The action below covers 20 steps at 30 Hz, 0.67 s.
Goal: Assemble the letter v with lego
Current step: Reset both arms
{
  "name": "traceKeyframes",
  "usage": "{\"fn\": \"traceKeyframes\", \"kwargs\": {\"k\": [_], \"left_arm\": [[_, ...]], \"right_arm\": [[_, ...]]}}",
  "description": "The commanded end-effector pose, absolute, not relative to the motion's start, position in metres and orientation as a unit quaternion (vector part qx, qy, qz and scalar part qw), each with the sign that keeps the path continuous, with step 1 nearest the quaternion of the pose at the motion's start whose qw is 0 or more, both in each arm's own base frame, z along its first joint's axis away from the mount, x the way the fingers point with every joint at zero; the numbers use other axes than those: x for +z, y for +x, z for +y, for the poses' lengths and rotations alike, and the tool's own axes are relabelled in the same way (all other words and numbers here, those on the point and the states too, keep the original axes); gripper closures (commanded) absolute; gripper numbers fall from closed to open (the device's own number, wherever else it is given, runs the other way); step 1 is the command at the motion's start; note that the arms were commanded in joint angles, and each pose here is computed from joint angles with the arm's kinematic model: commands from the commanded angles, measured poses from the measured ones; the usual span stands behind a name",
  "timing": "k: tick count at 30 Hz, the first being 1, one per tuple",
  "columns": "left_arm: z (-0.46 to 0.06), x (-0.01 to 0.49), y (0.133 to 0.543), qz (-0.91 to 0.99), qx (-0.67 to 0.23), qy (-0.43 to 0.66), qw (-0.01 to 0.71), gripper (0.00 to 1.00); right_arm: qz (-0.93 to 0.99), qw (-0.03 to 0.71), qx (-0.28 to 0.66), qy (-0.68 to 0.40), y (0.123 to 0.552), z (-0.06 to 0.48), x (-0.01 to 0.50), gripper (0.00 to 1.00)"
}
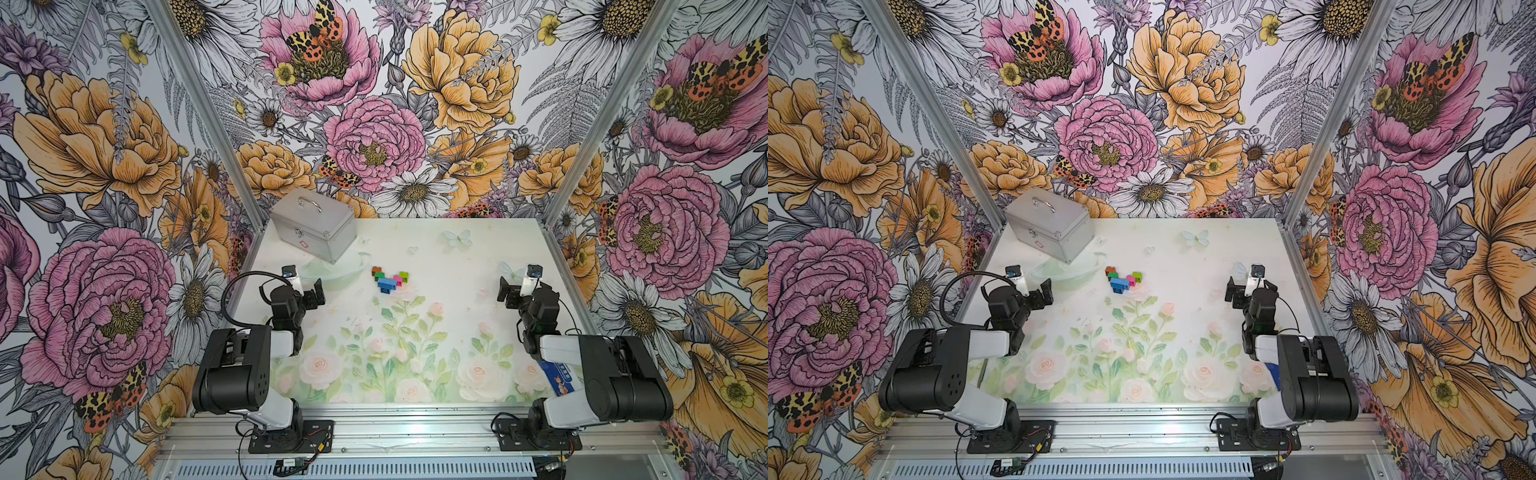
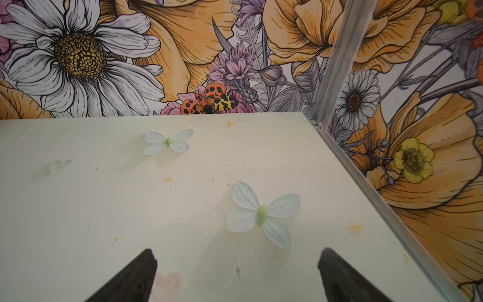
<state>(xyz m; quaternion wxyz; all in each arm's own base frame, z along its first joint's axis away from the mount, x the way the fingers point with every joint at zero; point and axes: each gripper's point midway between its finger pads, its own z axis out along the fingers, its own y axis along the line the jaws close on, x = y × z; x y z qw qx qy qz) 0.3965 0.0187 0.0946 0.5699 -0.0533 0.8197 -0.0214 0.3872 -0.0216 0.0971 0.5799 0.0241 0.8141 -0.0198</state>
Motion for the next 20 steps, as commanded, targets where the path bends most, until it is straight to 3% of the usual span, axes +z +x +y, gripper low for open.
{"fn": "traceKeyframes", "kwargs": {"k": [1,20], "left_arm": [[0.016,0.1139,0.404,0.799,-0.011,-0.04,0.6,0.01],[0.0145,0.1141,0.4038,0.8,-0.001,-0.04,0.599,0.01]], "right_arm": [[0.803,0.595,-0.014,0.024,0.4056,-0.0193,0.1106,0.01],[0.805,0.591,-0.036,0.038,0.4028,-0.0236,0.1093,0.0]]}}
